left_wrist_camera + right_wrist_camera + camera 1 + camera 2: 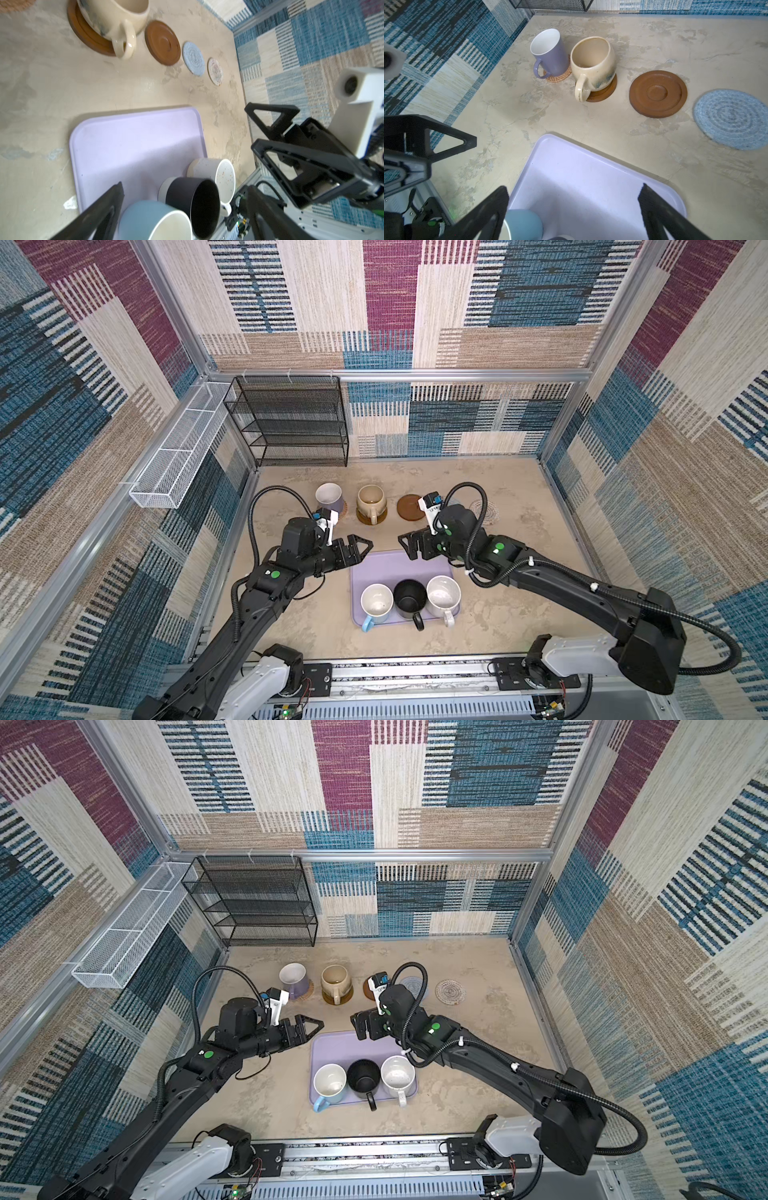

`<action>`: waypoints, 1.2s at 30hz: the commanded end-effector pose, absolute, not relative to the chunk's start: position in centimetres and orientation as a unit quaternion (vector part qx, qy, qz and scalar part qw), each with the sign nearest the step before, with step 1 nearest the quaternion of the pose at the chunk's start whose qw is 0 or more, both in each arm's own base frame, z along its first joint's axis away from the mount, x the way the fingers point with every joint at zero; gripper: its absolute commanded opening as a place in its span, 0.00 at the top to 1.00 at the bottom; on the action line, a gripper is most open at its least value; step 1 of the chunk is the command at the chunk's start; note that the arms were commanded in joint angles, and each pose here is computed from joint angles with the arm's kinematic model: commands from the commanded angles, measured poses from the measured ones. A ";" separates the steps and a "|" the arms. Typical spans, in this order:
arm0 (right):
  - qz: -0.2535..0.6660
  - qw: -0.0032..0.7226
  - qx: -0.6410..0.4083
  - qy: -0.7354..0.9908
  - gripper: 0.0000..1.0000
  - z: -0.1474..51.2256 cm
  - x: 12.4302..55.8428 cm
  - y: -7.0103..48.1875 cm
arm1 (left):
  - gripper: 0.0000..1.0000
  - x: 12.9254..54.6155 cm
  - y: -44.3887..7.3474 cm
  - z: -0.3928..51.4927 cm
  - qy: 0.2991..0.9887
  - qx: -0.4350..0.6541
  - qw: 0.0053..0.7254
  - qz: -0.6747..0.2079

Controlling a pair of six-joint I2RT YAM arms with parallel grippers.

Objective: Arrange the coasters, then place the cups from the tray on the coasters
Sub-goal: 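Move the left gripper down to the light blue mug while the right withdraws, then close the left gripper on the light blue mug rim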

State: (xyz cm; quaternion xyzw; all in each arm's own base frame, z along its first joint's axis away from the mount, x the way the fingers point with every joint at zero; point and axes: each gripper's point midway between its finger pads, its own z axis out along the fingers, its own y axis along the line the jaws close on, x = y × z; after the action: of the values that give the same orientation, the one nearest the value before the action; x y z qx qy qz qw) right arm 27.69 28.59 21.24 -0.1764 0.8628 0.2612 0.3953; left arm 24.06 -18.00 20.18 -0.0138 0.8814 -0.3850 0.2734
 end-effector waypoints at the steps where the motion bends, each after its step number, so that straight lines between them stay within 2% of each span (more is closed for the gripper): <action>1: 0.327 0.410 -0.235 0.819 0.00 22.8 25.3 29.8 | 0.05 21.0 -18.1 17.4 0.914 0.017 0.225 -0.338; 4: 0.360 0.401 -0.272 0.797 0.00 22.7 22.9 29.6 | 0.06 18.3 -18.4 15.6 0.936 0.043 0.186 -0.297; 7: 0.376 0.406 -0.291 0.780 0.00 23.0 21.3 29.1 | 0.06 16.7 -18.2 14.9 0.946 0.073 0.185 -0.256; 11: 0.372 0.406 -0.300 0.779 0.00 22.7 20.5 28.3 | 0.05 14.8 -19.0 14.4 0.944 0.107 0.176 -0.257; 18: 0.378 0.390 -0.304 0.783 0.00 21.3 19.2 27.6 | 0.05 12.9 -19.5 12.3 0.953 0.161 0.165 -0.199; 22: 0.381 0.389 -0.301 0.783 0.00 20.9 19.0 27.4 | 0.08 12.3 -19.7 11.2 0.956 0.174 0.162 -0.171; 29: 0.379 0.392 -0.296 0.784 0.00 20.6 19.0 27.1 | 0.24 12.6 -19.3 9.6 0.958 0.184 0.193 -0.102; 36: 0.368 0.395 -0.288 0.791 0.00 19.7 19.4 26.8 | 0.49 12.7 -20.3 8.2 0.954 0.185 0.205 -0.121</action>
State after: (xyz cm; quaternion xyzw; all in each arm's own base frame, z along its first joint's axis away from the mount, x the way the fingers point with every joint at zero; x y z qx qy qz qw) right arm 18.95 26.65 19.26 -0.2949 0.7960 0.3654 0.3821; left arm 11.73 -19.71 8.10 0.2031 0.9558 -0.1129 0.1800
